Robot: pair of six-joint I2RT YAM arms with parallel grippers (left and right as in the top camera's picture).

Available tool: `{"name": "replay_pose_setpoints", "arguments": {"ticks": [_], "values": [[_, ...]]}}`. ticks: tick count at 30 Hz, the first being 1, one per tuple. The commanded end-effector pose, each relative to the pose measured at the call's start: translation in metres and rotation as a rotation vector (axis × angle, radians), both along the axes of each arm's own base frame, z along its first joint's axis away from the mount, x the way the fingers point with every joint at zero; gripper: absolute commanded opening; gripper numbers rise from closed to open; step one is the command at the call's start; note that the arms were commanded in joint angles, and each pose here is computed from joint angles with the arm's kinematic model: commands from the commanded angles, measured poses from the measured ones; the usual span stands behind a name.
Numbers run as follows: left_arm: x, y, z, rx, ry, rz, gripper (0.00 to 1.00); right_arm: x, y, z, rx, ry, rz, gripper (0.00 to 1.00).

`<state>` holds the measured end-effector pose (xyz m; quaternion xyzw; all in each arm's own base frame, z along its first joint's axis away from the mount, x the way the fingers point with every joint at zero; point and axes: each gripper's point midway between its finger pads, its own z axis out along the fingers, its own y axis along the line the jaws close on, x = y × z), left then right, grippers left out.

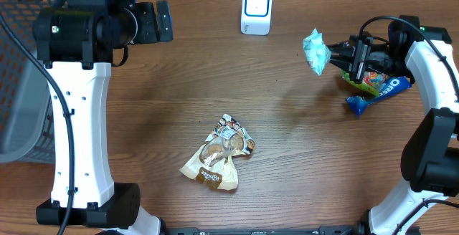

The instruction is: Scan the item barcode

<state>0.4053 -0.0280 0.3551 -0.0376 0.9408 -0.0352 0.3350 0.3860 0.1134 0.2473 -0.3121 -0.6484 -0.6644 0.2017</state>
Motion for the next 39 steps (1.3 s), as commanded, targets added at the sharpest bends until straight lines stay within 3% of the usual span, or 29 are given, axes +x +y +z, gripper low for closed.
{"name": "replay_pose_setpoints", "arguments": {"ticks": [1,21,24,26,31,39], "values": [[0.001,-0.001,0.000,0.011,0.000,-0.017,1.00,-0.002,0.000,0.016,0.053,-0.016,-0.003,0.04],[0.001,-0.001,0.000,0.011,0.000,-0.017,1.00,-0.002,-0.001,0.016,0.054,-0.010,-0.005,0.04],[0.001,-0.001,0.000,0.011,0.000,-0.017,1.00,0.004,-0.002,0.013,0.022,-0.089,-0.003,0.04],[0.001,-0.001,0.000,0.011,0.000,-0.017,1.00,0.014,-0.003,-0.005,-0.100,-0.175,-0.006,0.04],[0.001,-0.001,0.000,0.011,0.000,-0.017,1.00,0.038,-0.020,-0.094,-0.721,-0.218,-0.013,0.04],[0.001,-0.001,0.000,0.011,0.000,-0.017,1.00,0.089,0.003,-0.106,-1.086,-0.571,-0.017,0.04]]}}
